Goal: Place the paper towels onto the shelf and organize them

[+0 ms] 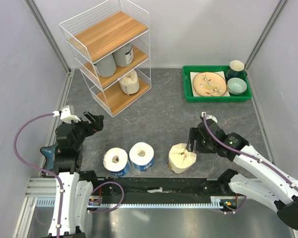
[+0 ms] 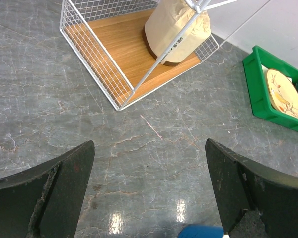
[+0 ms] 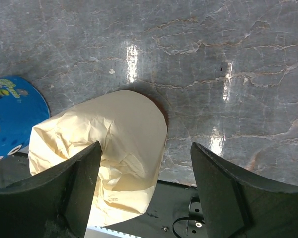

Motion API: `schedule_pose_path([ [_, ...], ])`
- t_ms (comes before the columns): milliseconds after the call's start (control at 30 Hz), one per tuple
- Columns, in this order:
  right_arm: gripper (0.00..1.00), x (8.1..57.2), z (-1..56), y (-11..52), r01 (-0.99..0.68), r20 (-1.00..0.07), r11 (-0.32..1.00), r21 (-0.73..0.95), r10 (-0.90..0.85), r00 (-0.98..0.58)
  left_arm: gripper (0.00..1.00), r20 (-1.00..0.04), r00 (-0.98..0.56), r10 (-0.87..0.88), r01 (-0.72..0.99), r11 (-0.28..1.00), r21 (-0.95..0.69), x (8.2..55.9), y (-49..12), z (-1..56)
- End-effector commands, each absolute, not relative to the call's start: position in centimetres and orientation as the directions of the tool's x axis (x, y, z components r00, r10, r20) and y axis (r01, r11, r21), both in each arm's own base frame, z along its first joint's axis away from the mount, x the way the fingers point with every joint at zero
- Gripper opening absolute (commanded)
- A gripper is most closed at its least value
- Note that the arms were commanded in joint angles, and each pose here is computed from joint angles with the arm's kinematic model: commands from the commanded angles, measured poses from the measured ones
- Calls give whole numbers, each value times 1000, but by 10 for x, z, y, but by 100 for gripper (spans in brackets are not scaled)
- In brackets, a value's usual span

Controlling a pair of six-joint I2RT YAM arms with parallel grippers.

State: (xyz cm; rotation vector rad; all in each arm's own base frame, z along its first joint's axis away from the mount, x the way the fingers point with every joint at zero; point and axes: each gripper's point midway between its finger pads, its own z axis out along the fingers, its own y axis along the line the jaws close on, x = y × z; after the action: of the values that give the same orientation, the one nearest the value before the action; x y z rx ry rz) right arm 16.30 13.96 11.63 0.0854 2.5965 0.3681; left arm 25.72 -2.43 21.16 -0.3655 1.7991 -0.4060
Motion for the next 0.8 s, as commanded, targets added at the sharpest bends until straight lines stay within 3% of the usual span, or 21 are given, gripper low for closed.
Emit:
schedule_pose_path([
  [0, 80, 165, 132, 151, -34, -516, 929, 368, 174, -839, 100, -874, -240, -422, -8, 901, -433, 260, -25, 218],
  [133, 80, 165, 145, 154, -51, -536, 912, 407, 193, -822, 99, -875, -239, -421, -7, 902, -432, 259, -25, 218],
  [767, 73, 133, 105, 162, -143, -362, 923, 357, -4, -932, 100, -874, -244, -421, -11, 902, -432, 260, -25, 216],
])
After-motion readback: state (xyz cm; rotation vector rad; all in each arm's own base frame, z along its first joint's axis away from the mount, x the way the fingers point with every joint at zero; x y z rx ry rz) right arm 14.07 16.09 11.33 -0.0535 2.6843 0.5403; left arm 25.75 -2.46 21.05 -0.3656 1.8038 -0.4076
